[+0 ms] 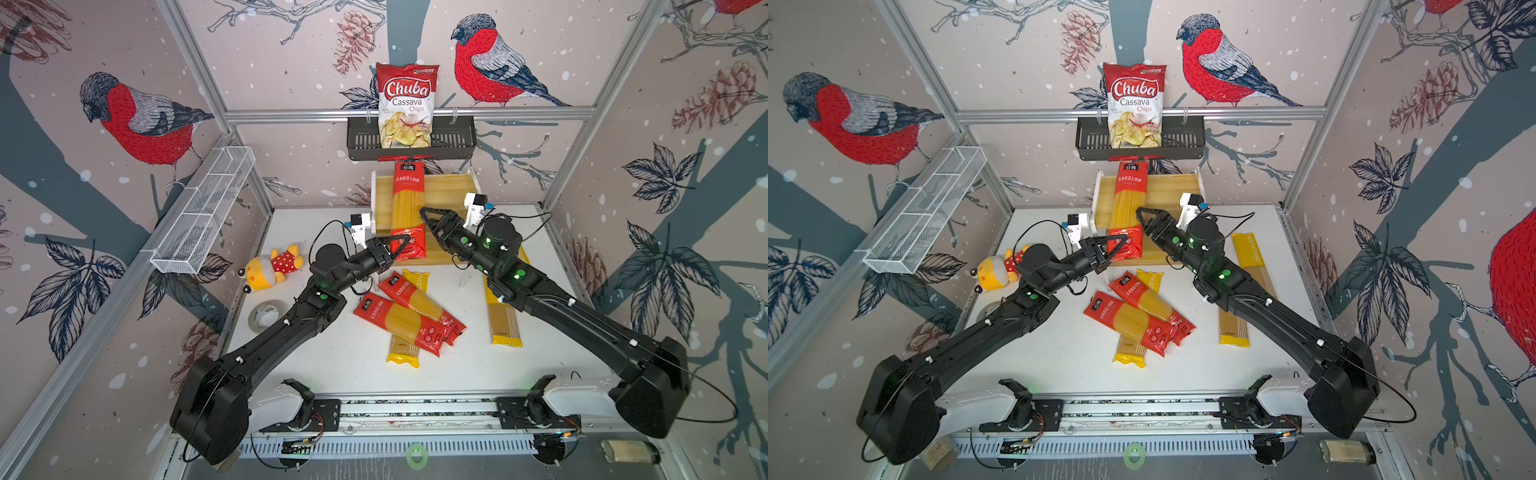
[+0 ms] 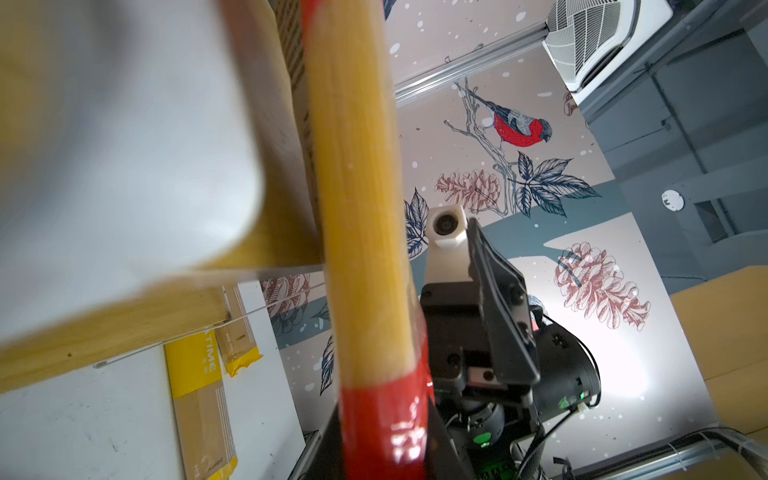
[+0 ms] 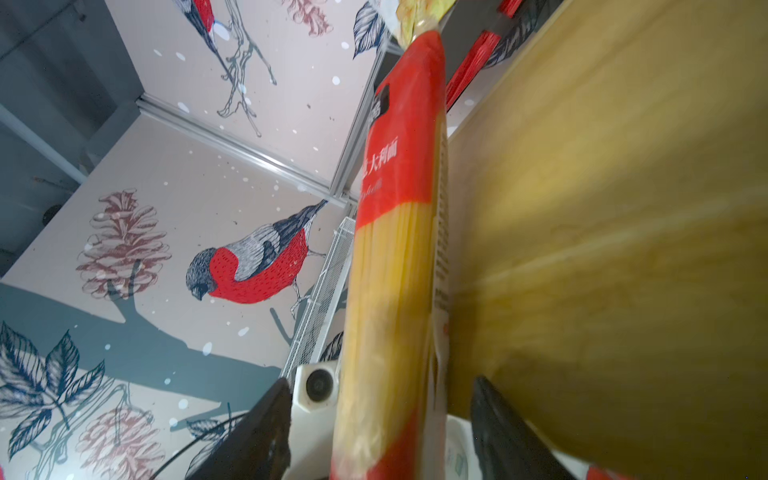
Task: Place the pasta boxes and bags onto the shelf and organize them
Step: 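Lower the upright bag onto the shelf's upper tier with both grippers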
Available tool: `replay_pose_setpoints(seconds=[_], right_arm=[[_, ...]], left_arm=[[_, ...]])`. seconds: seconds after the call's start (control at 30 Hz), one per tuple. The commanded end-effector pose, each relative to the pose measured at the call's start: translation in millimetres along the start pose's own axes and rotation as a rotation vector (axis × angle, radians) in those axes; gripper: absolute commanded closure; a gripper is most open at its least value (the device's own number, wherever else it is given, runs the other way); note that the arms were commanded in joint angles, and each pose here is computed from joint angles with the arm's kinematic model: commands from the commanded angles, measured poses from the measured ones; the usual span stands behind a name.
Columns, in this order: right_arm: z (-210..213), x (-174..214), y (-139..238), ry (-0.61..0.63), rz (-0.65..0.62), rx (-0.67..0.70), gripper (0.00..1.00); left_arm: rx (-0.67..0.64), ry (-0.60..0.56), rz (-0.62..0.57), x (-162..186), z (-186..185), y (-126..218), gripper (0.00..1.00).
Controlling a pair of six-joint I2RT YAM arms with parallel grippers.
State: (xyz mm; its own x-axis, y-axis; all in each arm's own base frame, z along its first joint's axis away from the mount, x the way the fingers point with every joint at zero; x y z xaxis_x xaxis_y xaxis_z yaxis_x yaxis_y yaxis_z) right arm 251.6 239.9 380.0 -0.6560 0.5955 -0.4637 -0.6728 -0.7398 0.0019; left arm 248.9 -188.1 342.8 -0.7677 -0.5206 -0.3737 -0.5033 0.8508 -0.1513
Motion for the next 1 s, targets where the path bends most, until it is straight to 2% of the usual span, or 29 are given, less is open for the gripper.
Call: replay_pose_setpoints(seconds=[0.0,0.17,0.23,0.33,0.4,0.53,0.77,0.97], right_arm=[[-3.4,17.5,-0.6,0.020,0.101,0.006,0.28],[1.4,26.9,-5.5,0.001,0.139,-0.057,0.31],[5.4,26.0,-7.3,0.005,0.140,-0.056,0.39],[8.1,24.0,-5.5,0.000,0.132,-0.058,0.56],[9.6,22.8,-3.4,-0.006,0.120,-0.065,0.66],[13.5,19.0,-5.5,-0.011,0.110,-0.078,0.77],[30.3,10.1,-26.5,-0.041,0.128,-0.143,0.81],[44.1,6.3,-51.7,-0.104,0.125,-0.180,0.78]], left_arm=[[0.090,-0.083,-0.081,-7.6,-26.2,-0.1,0.84],[0.054,-0.102,-0.081,-2.8,-27.4,-2.4,0.82],[0.053,-0.106,-0.086,-3.1,-28.8,-1.5,0.82],[0.044,-0.115,-0.085,-4.0,-30.4,-1.7,0.78],[0.045,-0.126,-0.087,-4.3,-34.0,-0.5,0.71],[0.008,-0.169,-0.095,-3.7,-38.2,7.7,0.53],[-0.087,-0.241,-0.159,-15.0,-42.8,43.3,0.39],[-0.185,-0.300,-0.201,-29.4,-37.9,71.2,0.36]])
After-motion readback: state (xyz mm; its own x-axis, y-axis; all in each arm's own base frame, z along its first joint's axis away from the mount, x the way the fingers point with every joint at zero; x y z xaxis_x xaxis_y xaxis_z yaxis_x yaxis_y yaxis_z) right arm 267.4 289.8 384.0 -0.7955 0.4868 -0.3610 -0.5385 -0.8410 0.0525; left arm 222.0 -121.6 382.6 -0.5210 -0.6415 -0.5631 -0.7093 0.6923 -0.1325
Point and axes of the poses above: each gripper's point midway between its finger pads, its own y axis back along the fingers, its own z axis along the line the jaws close on, x = y × z, the point moved 10 cm from there along y, back along the fingers, and after that the axes turned 1 degree about -y, right-handed, at the moved point
